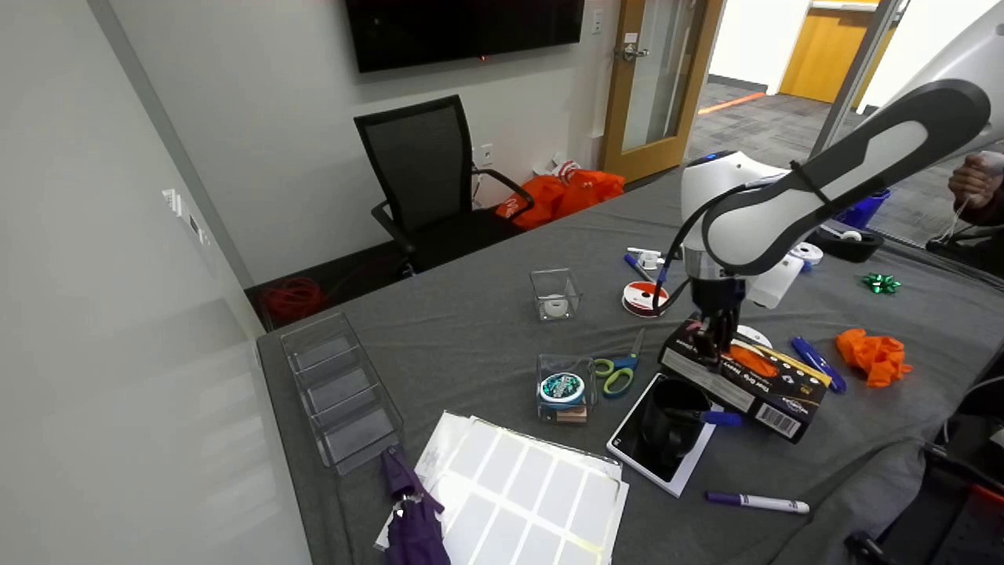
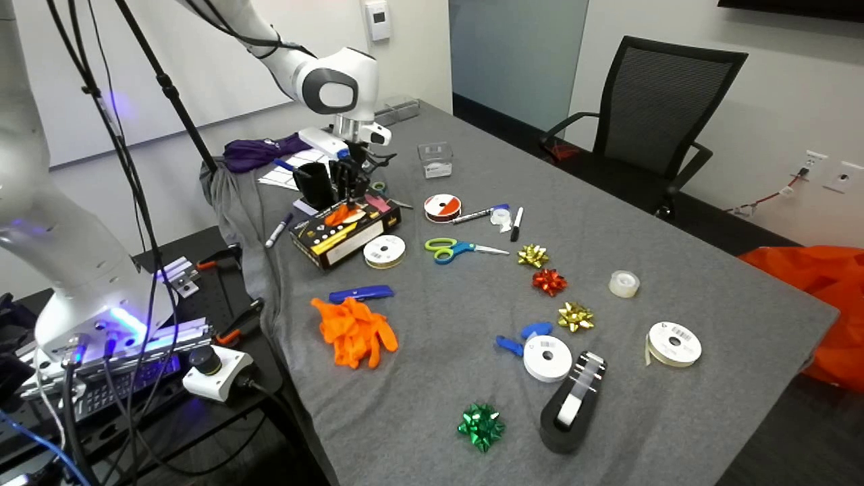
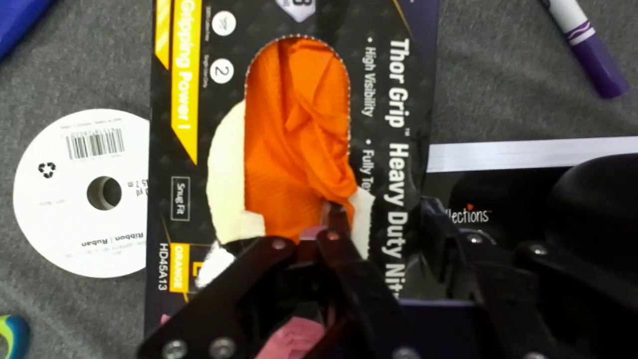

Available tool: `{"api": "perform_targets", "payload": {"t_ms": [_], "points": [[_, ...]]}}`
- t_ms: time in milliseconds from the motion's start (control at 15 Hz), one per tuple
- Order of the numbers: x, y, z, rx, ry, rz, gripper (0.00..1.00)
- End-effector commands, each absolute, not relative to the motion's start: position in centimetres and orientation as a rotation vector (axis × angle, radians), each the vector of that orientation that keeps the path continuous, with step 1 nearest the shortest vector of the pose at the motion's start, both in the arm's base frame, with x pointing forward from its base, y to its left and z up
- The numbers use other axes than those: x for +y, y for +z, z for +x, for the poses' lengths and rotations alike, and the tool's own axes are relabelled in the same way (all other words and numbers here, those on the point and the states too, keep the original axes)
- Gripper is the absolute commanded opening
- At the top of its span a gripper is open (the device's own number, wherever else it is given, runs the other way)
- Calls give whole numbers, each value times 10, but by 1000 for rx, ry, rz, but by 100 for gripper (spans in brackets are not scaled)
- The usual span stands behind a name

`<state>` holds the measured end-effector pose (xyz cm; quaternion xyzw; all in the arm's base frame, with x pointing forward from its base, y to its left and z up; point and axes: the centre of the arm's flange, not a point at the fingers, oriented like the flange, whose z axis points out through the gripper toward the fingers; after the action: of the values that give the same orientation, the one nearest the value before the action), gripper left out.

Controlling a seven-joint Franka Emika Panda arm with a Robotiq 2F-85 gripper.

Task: Pick up the black tissue box and put it on the table left of the yellow ribbon tape

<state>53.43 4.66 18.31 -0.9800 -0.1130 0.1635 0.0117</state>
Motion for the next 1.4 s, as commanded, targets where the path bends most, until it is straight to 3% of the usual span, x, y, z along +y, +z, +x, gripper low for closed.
{"api": "perform_targets", "payload": {"t_ms": [0,400,1200,1267,1333], "points": [[51,186,542,-431,488,-3012,14],[59,191,535,-478,493,-2992,14],[7,185,551,19,546,-3329,14],[5,183,550,5,537,-3323,60],[5,180,549,-10,522,-3315,21]]}}
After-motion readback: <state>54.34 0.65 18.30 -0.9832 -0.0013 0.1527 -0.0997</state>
